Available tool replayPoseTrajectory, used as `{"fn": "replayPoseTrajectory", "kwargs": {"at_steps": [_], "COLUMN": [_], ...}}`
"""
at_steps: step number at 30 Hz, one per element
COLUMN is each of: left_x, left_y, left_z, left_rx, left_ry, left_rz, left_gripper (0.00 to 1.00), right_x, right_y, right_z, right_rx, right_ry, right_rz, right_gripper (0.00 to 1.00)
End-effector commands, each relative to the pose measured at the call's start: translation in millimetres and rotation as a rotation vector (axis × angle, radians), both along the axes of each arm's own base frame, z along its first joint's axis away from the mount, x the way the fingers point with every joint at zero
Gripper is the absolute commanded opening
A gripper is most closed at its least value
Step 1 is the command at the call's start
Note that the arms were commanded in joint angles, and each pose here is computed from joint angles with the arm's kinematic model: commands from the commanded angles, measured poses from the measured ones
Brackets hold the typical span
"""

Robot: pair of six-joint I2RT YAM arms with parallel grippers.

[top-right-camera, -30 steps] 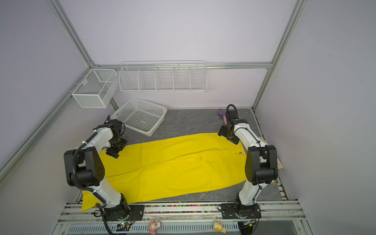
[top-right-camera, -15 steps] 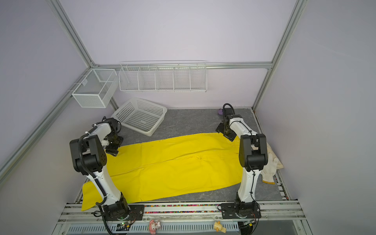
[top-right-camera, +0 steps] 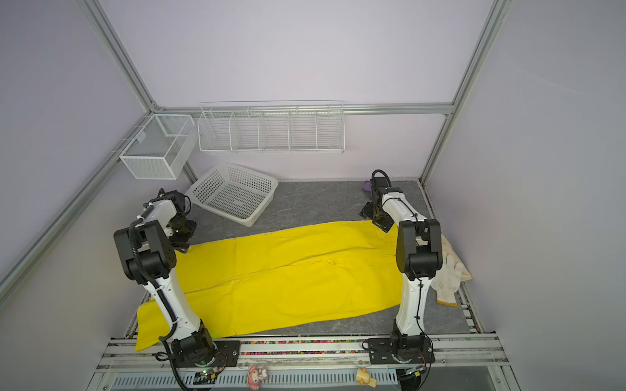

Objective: Fold and stack the trousers

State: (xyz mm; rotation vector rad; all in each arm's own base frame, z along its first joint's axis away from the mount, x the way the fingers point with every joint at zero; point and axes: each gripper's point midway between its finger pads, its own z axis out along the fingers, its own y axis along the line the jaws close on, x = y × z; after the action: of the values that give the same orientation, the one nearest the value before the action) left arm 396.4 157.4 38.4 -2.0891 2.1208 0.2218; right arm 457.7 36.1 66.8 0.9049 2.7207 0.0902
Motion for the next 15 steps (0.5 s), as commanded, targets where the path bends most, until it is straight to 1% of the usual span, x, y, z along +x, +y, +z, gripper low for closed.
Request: {"fn": "replayPoseTrajectory", "kwargs": {"at_steps": [1, 4, 8, 13, 14, 15], "left_x": [-14, -16, -15, -11, -10, -9], "left_y": [2, 4, 0, -11, -12, -14], "left_z": [-17, -25, -33, -41, -40, -39], "left_rx": [-0.038, -0.064, -0.096, -0.144, -0.148, -0.148], "left_ry": [0.092, 0.100, 0.097, 0.078, 0.071, 0.067], "left_rz": [-0.012, -0.017, -0.043, -0.075, -0.084, -0.094], "left_gripper": [0.75, 0.74, 0.70, 0.57, 0.51, 0.44], "right_x": [-1, 0, 1, 7, 8, 8], "right_y": [-4, -6, -9, -8, -9, -8], "right_z": [-3, -1, -3, -5, -6, -7], "right_rx": [-0.008, -0.014, -0.016, -0.026, -0.029, -0.031], "right_ry": [0.031, 0.034, 0.041, 0.055, 0.058, 0.063], "right_rz": [-0.011, -0.006, -0.023, -0.045, -0.051, -0.061], "right_gripper": [0.90, 0.90, 0.91, 0.92, 0.92, 0.91]}}
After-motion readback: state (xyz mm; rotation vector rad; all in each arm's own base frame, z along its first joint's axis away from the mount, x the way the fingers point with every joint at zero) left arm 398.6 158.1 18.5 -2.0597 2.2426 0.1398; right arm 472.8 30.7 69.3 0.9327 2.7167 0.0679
